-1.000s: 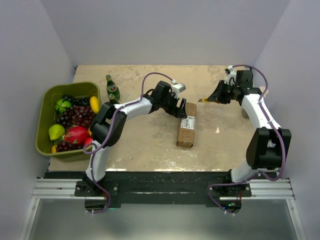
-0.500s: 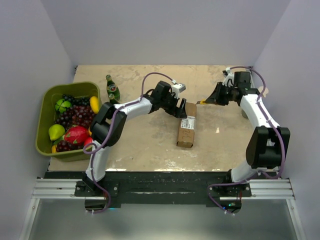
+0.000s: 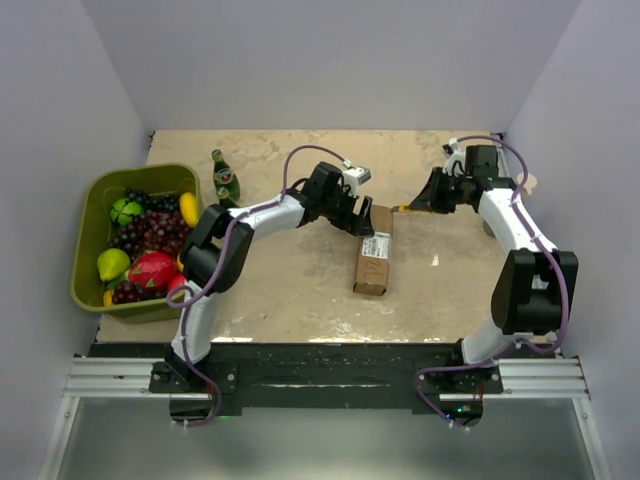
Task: Unpack the express box
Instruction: Cut the express box at the center of the board.
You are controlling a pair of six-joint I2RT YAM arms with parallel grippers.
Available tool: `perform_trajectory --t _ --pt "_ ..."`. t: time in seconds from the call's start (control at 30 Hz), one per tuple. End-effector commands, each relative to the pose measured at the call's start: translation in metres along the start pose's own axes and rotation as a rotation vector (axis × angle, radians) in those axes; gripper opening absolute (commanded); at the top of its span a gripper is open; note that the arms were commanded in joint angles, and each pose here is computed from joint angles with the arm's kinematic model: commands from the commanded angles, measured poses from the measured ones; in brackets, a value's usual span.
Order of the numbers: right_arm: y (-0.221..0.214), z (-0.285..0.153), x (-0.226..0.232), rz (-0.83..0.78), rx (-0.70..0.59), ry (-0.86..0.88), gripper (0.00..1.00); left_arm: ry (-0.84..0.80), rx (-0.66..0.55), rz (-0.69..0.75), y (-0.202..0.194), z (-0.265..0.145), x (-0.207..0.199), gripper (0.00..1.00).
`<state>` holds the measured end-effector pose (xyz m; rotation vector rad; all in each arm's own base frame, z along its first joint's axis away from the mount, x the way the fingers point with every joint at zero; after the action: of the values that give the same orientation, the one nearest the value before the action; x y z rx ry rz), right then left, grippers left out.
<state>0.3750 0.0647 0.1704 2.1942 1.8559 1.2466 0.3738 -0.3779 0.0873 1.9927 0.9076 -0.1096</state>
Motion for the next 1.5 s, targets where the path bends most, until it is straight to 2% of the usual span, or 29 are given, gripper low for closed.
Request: perform_trajectory --t 0.0,0.73,1.47 --pt "0.003 0.002 0.002 -0.019 -0.006 0.003 0.0 0.081 0.064 -0.013 -0.026 0.013 0.019 0.86" --pt "0.026 -0.007 0.016 -0.042 -0.075 0.034 0.0 0.075 0.065 -0.013 -0.027 0.015 0.018 0.86" --pt "0.022 -0.002 0.004 -0.058 -0.059 -0.016 0.0 0.078 0.068 -0.014 -0.028 0.015 0.02 0.86"
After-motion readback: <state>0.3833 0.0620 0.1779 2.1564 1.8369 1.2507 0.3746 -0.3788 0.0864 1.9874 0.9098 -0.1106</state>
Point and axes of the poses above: each gripper's point midway between its finger pads, its own z axis out along the fingers, its own x axis along the line the jaws close on, y = z × x, the point moved 3 cm from there along -z, back along the fingers, and after that the axes turned 4 degrees about z, right-handed, at the moved point
